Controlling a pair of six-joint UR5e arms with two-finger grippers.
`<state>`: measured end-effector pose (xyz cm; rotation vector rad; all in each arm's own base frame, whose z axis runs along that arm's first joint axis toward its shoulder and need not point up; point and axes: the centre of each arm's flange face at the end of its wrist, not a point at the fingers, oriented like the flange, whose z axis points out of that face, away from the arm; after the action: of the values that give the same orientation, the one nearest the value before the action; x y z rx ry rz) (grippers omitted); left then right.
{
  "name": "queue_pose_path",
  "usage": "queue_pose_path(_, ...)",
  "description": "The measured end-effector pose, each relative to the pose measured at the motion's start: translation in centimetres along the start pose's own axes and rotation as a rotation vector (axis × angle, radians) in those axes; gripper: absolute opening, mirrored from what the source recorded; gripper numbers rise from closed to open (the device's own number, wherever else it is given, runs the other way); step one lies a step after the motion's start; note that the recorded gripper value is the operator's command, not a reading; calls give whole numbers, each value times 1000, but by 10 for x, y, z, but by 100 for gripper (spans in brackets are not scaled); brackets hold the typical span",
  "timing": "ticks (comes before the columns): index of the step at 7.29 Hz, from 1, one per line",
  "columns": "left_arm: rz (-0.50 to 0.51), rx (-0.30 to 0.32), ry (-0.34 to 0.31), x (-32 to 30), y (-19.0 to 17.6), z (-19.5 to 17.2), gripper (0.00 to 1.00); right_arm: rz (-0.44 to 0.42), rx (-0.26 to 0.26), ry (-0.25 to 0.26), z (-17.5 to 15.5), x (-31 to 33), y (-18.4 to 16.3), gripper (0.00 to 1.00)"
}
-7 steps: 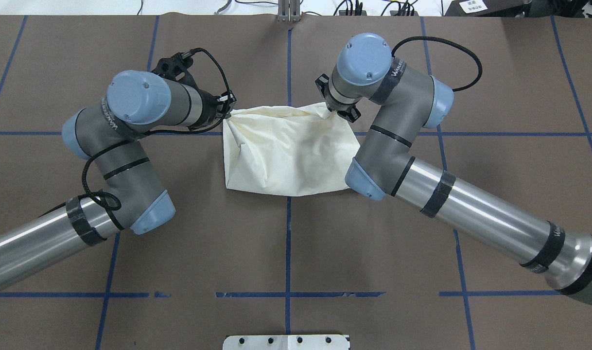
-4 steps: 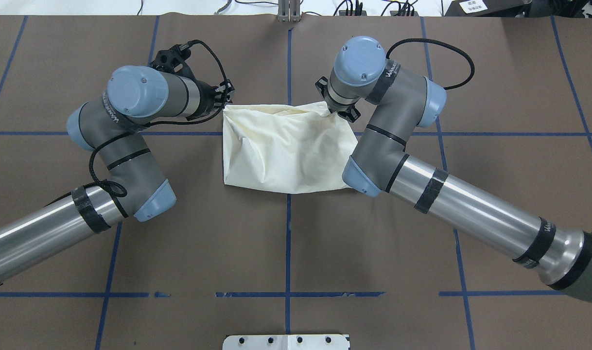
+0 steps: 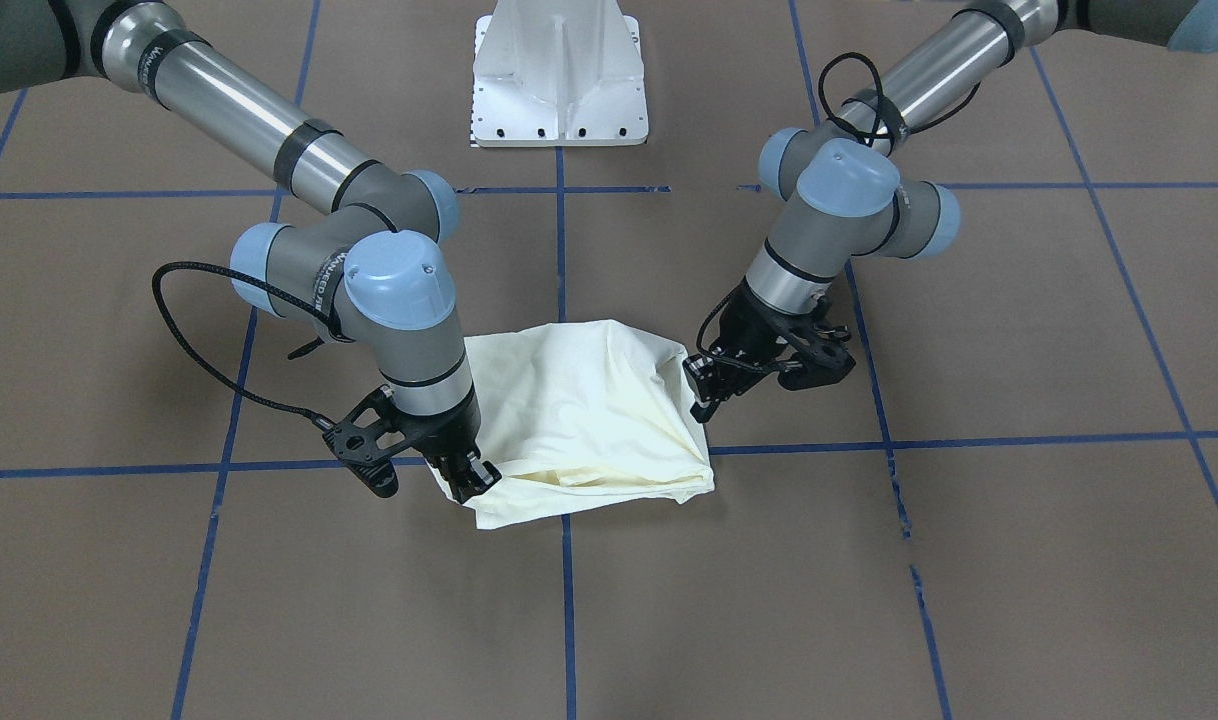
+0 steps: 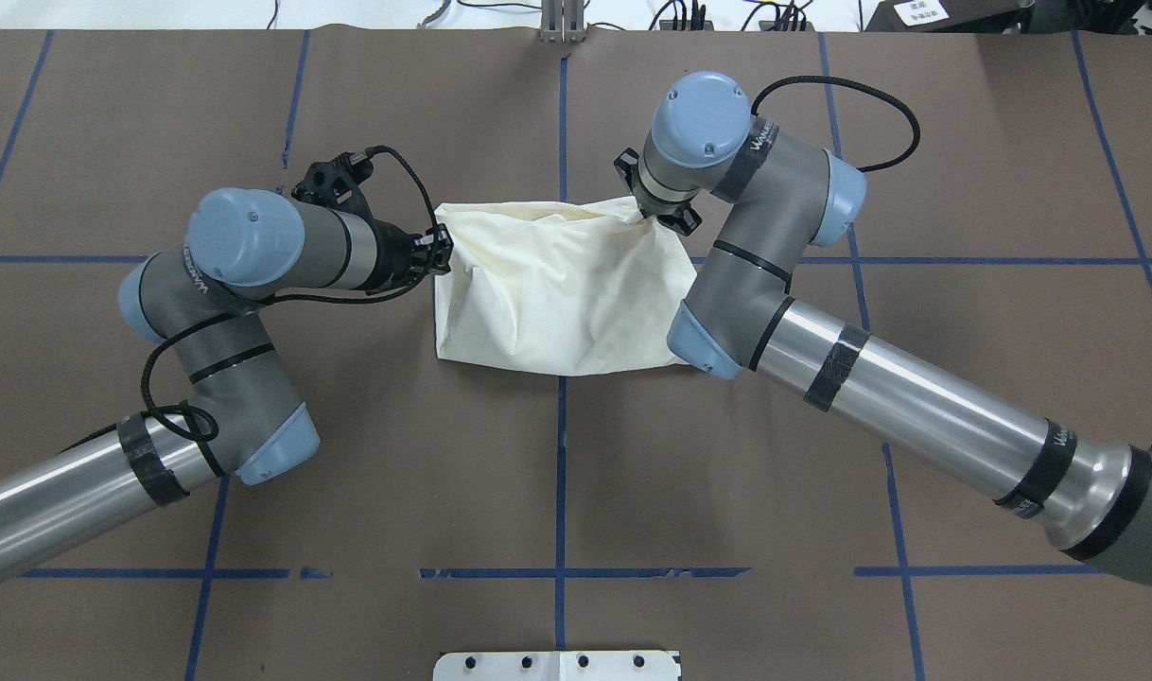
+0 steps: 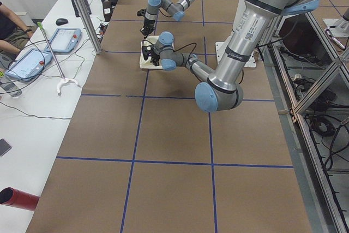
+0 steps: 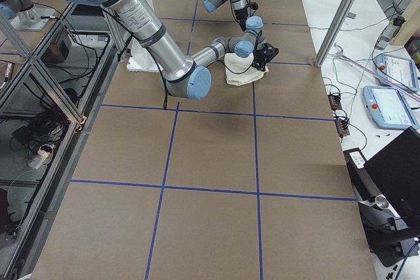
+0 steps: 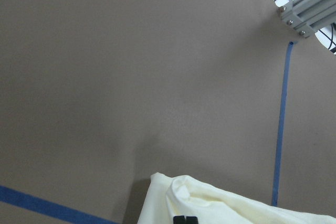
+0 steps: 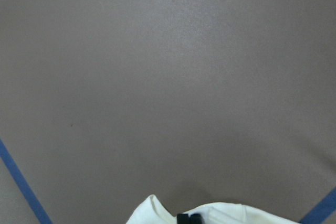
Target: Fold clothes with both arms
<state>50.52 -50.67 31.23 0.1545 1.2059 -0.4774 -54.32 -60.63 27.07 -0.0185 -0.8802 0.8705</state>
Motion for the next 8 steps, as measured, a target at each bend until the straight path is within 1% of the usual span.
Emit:
queue_pose_path(2,13,-33,-1,0,19,6,0,1,1,0,0,0,-1,0)
queue_pose_path(3,18,-59,1,2,28,7,0,1,1,1,0,1,-1,0)
queue_pose_path(5,34,-150,20,6,49,1,0,2,2,1,0,1,-1,0)
queue_pose_path(6,61,-196,39,-2,56,-4,0,2,2,1,0,1,-1,0)
queue_pose_path(8,155,-289,87,-36,68,-10,0,3,3,1,1,1,-2,0)
